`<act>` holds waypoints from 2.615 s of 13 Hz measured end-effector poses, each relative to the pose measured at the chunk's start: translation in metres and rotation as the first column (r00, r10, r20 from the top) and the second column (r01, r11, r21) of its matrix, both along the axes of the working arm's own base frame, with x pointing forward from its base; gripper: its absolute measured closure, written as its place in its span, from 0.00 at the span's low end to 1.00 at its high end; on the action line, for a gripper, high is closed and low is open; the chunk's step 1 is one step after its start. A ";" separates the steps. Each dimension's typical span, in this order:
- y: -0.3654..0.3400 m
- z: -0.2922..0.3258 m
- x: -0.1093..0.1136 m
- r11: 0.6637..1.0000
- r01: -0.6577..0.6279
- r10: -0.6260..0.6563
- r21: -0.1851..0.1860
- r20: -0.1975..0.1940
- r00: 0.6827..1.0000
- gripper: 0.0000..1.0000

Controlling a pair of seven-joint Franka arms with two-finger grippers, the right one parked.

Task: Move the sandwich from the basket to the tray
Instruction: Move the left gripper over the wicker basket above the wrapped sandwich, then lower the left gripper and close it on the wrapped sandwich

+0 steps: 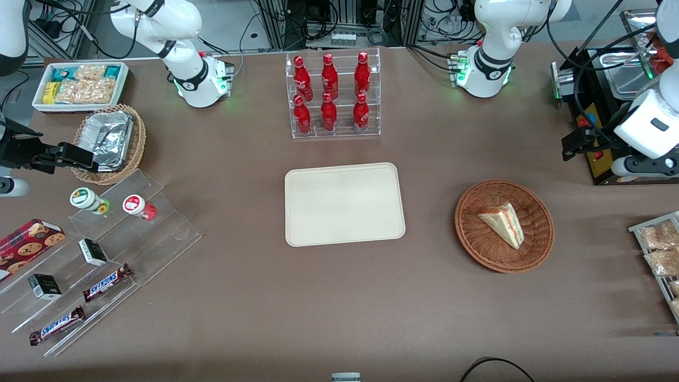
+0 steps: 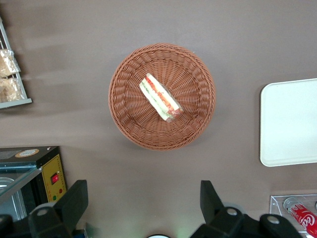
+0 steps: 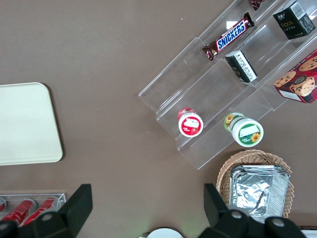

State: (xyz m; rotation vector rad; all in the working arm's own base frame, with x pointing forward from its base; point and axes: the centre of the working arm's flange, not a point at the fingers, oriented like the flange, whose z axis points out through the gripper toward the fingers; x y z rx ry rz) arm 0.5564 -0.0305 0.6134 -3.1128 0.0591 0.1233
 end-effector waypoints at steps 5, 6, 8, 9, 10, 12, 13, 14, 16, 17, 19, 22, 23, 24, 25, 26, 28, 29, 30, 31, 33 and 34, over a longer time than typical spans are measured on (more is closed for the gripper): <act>0.000 -0.007 0.002 1.000 -0.001 0.001 -0.001 -0.013 1.000 0.00; 0.000 -0.015 0.004 1.000 -0.001 0.000 -0.001 -0.021 1.000 0.00; 0.000 -0.041 0.011 1.000 -0.001 0.001 -0.001 -0.016 1.000 0.00; 0.001 -0.057 0.014 1.000 -0.008 0.008 -0.002 -0.006 1.000 0.00; 0.002 -0.075 0.018 0.999 -0.032 0.032 -0.001 0.010 0.999 0.00; 0.002 -0.118 0.021 0.992 -0.129 0.129 -0.003 0.052 0.990 0.00; 0.001 -0.141 0.021 0.980 -0.197 0.197 -0.008 0.077 0.977 0.00; 0.001 -0.163 0.019 0.965 -0.263 0.263 -0.014 0.096 0.960 0.00; -0.001 -0.201 0.012 0.930 -0.367 0.368 -0.031 0.123 0.921 0.00; -0.002 -0.215 0.007 0.909 -0.415 0.417 -0.038 0.126 0.900 0.00; -0.008 -0.241 0.001 0.868 -0.495 0.496 -0.040 0.116 0.860 0.00; -0.025 -0.274 -0.005 0.857 -0.514 0.516 -0.041 0.104 0.851 0.00; -0.025 -0.284 -0.005 0.856 -0.516 0.517 -0.038 0.098 0.850 0.00; -0.025 -0.292 -0.005 0.855 -0.517 0.518 -0.037 0.095 0.850 0.00; -0.025 -0.299 -0.005 0.854 -0.518 0.519 -0.035 0.089 0.850 0.00; -0.024 -0.305 -0.005 0.854 -0.519 0.520 -0.029 0.081 0.851 0.00; -0.024 -0.317 -0.006 0.853 -0.521 0.521 -0.020 0.067 0.851 0.00; -0.024 -0.324 -0.006 0.852 -0.522 0.523 -0.021 0.067 0.850 0.00; -0.024 -0.331 -0.006 0.852 -0.523 0.523 -0.021 0.064 0.850 0.00; -0.023 -0.337 -0.006 0.851 -0.524 0.524 -0.018 0.058 0.849 0.00; -0.023 -0.345 -0.006 0.851 -0.526 0.526 -0.018 0.056 0.849 0.00; -0.023 -0.349 -0.005 0.850 -0.526 0.526 -0.020 0.058 0.848 0.00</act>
